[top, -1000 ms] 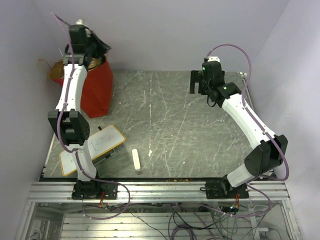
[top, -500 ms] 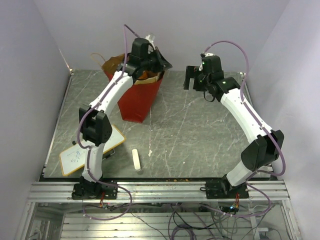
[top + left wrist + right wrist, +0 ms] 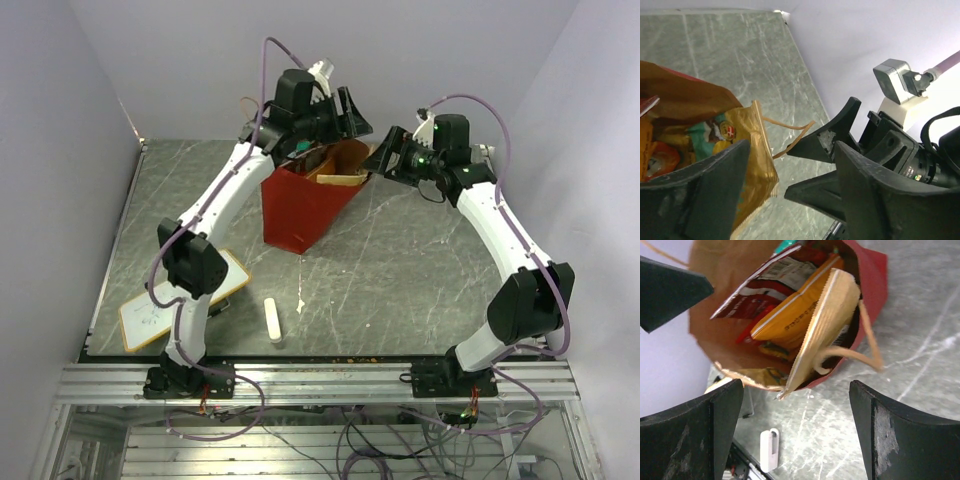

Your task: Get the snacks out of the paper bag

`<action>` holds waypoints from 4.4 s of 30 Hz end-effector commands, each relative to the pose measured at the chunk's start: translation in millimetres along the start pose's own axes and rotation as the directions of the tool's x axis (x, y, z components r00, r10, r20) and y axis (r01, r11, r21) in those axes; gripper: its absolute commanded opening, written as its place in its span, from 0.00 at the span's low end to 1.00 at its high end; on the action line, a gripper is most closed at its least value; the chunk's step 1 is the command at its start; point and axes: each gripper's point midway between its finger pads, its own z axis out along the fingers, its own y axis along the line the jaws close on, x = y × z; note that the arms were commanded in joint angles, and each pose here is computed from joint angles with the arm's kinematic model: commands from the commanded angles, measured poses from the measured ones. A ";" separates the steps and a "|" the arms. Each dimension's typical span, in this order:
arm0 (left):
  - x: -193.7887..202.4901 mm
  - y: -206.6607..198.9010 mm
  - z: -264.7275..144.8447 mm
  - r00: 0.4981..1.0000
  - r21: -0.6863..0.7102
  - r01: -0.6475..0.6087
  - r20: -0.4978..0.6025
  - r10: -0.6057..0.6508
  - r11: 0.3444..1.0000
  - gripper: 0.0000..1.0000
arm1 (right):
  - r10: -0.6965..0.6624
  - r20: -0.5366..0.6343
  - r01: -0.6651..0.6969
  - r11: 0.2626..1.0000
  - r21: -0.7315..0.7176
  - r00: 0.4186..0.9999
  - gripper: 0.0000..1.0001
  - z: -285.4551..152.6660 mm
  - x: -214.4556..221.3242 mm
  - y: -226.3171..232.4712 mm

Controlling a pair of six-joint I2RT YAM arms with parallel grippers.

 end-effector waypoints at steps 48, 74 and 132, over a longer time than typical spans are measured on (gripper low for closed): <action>-88.6 32.4 -189.4 0.926 0.067 0.267 0.259 -0.275 0.961 0.07 | 0.107 0.130 -0.094 0.991 -0.099 0.986 0.00 -80.1 -52.7 77.1; 74.5 28.2 -195.0 0.875 -0.011 0.481 0.065 -0.479 0.877 0.07 | 0.011 0.058 -0.014 0.999 0.050 0.998 0.00 -75.0 -22.9 22.3; 107.0 3.2 -188.3 0.888 -0.025 0.453 -0.077 -0.454 0.891 0.07 | -0.040 -0.230 0.157 0.840 0.519 0.972 0.36 -53.6 44.3 -64.1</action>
